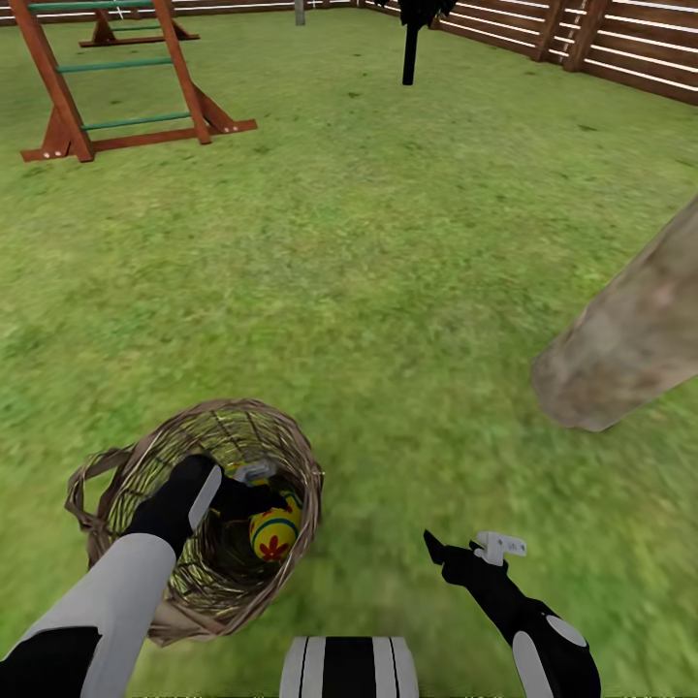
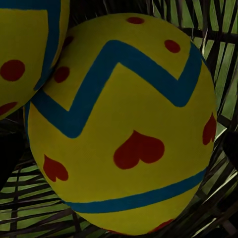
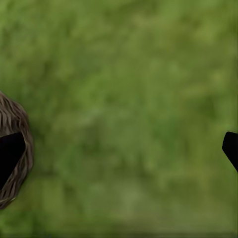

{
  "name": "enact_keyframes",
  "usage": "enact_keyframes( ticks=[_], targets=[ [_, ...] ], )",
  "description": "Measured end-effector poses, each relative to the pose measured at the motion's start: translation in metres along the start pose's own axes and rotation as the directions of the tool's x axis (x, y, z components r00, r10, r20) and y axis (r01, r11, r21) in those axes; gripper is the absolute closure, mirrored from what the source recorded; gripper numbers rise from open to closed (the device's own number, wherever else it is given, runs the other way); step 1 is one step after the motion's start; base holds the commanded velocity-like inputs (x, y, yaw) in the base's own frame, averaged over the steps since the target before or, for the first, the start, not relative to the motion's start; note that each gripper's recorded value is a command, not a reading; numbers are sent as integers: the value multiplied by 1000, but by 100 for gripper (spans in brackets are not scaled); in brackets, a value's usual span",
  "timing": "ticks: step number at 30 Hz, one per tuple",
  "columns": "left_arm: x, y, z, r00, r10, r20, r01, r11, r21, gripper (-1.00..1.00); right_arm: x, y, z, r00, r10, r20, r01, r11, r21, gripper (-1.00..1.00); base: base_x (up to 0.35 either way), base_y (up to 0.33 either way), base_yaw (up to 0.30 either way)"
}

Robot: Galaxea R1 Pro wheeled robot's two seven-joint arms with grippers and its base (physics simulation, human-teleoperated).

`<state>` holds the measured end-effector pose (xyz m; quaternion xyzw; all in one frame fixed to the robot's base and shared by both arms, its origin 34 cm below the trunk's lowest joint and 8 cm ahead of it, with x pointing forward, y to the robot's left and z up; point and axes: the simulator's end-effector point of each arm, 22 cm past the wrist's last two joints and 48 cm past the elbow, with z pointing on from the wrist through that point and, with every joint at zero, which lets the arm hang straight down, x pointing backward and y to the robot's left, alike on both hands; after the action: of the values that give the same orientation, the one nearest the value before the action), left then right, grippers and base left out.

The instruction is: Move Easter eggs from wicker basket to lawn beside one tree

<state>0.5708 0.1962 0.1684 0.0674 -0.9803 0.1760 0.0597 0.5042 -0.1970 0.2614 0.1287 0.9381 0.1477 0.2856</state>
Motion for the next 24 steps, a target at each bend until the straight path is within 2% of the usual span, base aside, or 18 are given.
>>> enact_keyframes(
  ticks=[4,17,19,24],
  targets=[
    [4,4,8,1000,-6,-16,6,1000,-2,-100,7,-3,4,1000,3,-15,-3,1000,5,-100,0,0,0],
    [5,5,9,1000,-5,-17,5,1000,-6,-100,7,-4,3,1000,4,-15,-4,1000,6,-100,0,0,0],
    [5,1,12,1000,-22,-19,23,1000,16,-100,10,-5,5,1000,6,-22,-5,1000,9,-100,0,0,0],
    [3,1,12,1000,-19,-15,19,1000,16,-100,11,-6,6,1000,6,-26,-6,1000,10,-100,0,0,0]
  ],
)
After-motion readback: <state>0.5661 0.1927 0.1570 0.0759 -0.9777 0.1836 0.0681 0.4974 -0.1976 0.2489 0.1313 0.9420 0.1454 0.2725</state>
